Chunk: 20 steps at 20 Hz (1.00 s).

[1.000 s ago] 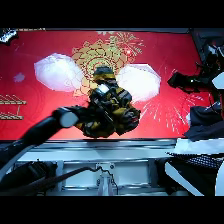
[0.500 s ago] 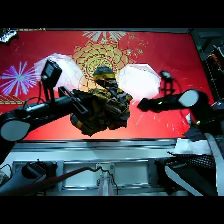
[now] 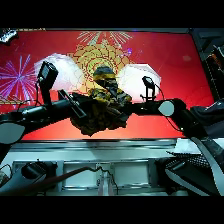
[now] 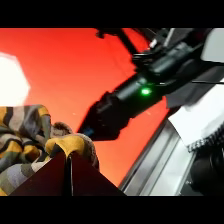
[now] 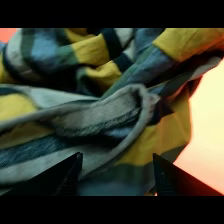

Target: Fold the clothes and pants, and hang the long-sleeved shirts on hangers.

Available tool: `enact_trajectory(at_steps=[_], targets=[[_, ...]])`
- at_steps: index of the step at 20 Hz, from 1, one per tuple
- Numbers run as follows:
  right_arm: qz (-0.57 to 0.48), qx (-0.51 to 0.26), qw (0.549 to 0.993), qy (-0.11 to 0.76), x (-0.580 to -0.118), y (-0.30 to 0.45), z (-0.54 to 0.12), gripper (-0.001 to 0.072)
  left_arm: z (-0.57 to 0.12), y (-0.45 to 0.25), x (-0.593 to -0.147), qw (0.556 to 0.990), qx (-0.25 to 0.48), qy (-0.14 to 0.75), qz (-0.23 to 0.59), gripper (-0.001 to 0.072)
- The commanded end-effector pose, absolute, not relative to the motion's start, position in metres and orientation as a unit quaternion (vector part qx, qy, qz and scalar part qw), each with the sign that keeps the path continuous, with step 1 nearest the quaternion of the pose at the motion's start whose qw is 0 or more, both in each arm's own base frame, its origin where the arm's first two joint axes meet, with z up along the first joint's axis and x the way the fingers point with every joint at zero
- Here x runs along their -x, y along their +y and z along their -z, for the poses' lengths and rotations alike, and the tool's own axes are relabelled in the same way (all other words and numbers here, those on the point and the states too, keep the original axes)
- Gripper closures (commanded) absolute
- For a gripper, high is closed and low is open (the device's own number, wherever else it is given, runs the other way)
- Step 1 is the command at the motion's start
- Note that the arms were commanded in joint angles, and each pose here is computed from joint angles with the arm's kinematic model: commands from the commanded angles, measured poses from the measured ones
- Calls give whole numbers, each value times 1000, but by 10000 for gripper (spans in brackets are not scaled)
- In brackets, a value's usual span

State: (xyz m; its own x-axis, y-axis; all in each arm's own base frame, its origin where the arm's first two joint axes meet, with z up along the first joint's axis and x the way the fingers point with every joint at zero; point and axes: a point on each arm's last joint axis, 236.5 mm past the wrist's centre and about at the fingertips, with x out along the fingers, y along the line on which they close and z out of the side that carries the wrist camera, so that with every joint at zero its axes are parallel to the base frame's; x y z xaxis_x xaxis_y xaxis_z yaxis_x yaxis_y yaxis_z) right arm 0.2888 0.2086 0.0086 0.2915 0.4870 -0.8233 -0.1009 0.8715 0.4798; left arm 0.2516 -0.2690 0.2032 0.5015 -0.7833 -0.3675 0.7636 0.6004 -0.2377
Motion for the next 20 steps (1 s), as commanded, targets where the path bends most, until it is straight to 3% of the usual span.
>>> enact_trajectory(at_steps=[1, 5, 9, 10, 13, 15, 20], targets=[[-152, -161, 782, 582, -295, 201, 15, 202, -204, -269, -246, 862, 24, 228, 453, 693], [-124, -169, 772, 600, -302, 199, 41, 213, -214, -266, -241, 864, 33, 217, 453, 693], [-123, -165, 778, 593, -306, 198, 39, 613, -218, -263, -239, 867, 28, 209, 451, 693], [-128, -164, 785, 583, -308, 198, 31, 646, -217, -261, -241, 869, 22, 208, 448, 693], [-163, -137, 820, 531, -318, 197, -17, 645, -221, -255, -252, 883, 6, 187, 430, 693], [-202, -95, 859, 461, -327, 195, -82, 645, -242, -250, -265, 899, 39, 152, 410, 693], [-239, -3, 961, 141, -317, 160, -353, 645, -377, -209, -263, 914, 174, -42, 364, 693]])
